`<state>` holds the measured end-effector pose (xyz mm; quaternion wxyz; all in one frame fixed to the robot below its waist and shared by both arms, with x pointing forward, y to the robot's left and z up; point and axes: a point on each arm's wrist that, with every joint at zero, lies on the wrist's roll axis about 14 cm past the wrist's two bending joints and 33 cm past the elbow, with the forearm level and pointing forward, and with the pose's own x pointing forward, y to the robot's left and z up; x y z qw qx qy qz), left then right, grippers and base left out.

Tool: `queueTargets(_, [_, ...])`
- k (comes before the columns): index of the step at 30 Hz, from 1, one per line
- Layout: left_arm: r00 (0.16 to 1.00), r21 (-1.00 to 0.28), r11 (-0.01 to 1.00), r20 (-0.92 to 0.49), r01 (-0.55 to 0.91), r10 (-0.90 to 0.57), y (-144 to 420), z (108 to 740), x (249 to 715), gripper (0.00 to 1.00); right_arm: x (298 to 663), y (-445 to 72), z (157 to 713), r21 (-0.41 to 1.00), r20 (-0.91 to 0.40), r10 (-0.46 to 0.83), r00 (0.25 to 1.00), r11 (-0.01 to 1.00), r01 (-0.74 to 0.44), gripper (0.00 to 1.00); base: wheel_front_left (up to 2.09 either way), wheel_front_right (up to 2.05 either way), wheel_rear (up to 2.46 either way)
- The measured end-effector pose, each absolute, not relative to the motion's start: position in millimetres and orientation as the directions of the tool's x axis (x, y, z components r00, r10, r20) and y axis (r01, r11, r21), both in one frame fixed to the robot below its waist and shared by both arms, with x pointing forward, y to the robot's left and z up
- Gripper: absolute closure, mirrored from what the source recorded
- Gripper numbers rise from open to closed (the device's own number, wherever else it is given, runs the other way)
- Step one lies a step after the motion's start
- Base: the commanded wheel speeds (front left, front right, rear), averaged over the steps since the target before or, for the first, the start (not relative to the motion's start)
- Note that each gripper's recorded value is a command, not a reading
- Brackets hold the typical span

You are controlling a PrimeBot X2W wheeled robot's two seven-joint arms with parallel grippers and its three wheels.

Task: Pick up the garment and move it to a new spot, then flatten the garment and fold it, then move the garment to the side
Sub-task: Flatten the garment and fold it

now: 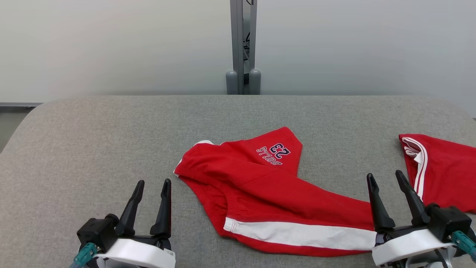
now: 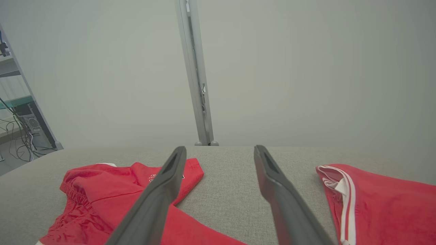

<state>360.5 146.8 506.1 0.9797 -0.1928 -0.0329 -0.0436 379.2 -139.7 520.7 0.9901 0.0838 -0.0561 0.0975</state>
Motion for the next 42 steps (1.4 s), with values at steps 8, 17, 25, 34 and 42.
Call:
queueTargets(8, [0.987, -0.379, 0.911, 0.071, 0.162, -0.146, 125.9, 501.8, 362.4, 0.0, 378.8, -137.4, 518.2, 0.159, 0.121, 0.187, 0.975, 0.966, -0.204, 0.0, 0.0, 0.0, 0.0])
queueTargets(17, [0.92, -0.411, 0.865, -0.135, 0.287, -0.369, 60.8, 441.5, 348.7, 0.0, 379.3, -141.4, 508.6, 0.165, 0.093, 0.173, 0.981, 0.969, -0.186, 0.0, 0.0, 0.0, 0.0])
queueTargets(25, [0.835, -0.423, 0.843, -0.284, 0.332, -0.471, 33.5, 407.5, 347.3, 0.0, 385.3, -145.9, 500.4, 0.169, 0.069, 0.159, 0.985, 0.971, -0.168, 0.0, 0.0, 0.0, 0.0])
queueTargets(34, [0.813, -0.46, 0.829, -0.318, 0.318, -0.488, 27.9, 397.0, 349.5, 0.0, 388.7, -152.3, 498.8, 0.168, 0.064, 0.14, 0.988, 0.975, -0.149, 0.0, 0.0, 0.0, 0.0])
queueTargets(42, [0.791, -0.495, 0.808, -0.329, 0.32, -0.515, 19.5, 395.3, 349.8, 0.92, 390.3, -152.8, 496.2, 0.169, 0.057, 0.138, 0.989, 0.975, -0.146, 0.0, 0.0, 0.0, 0.0])
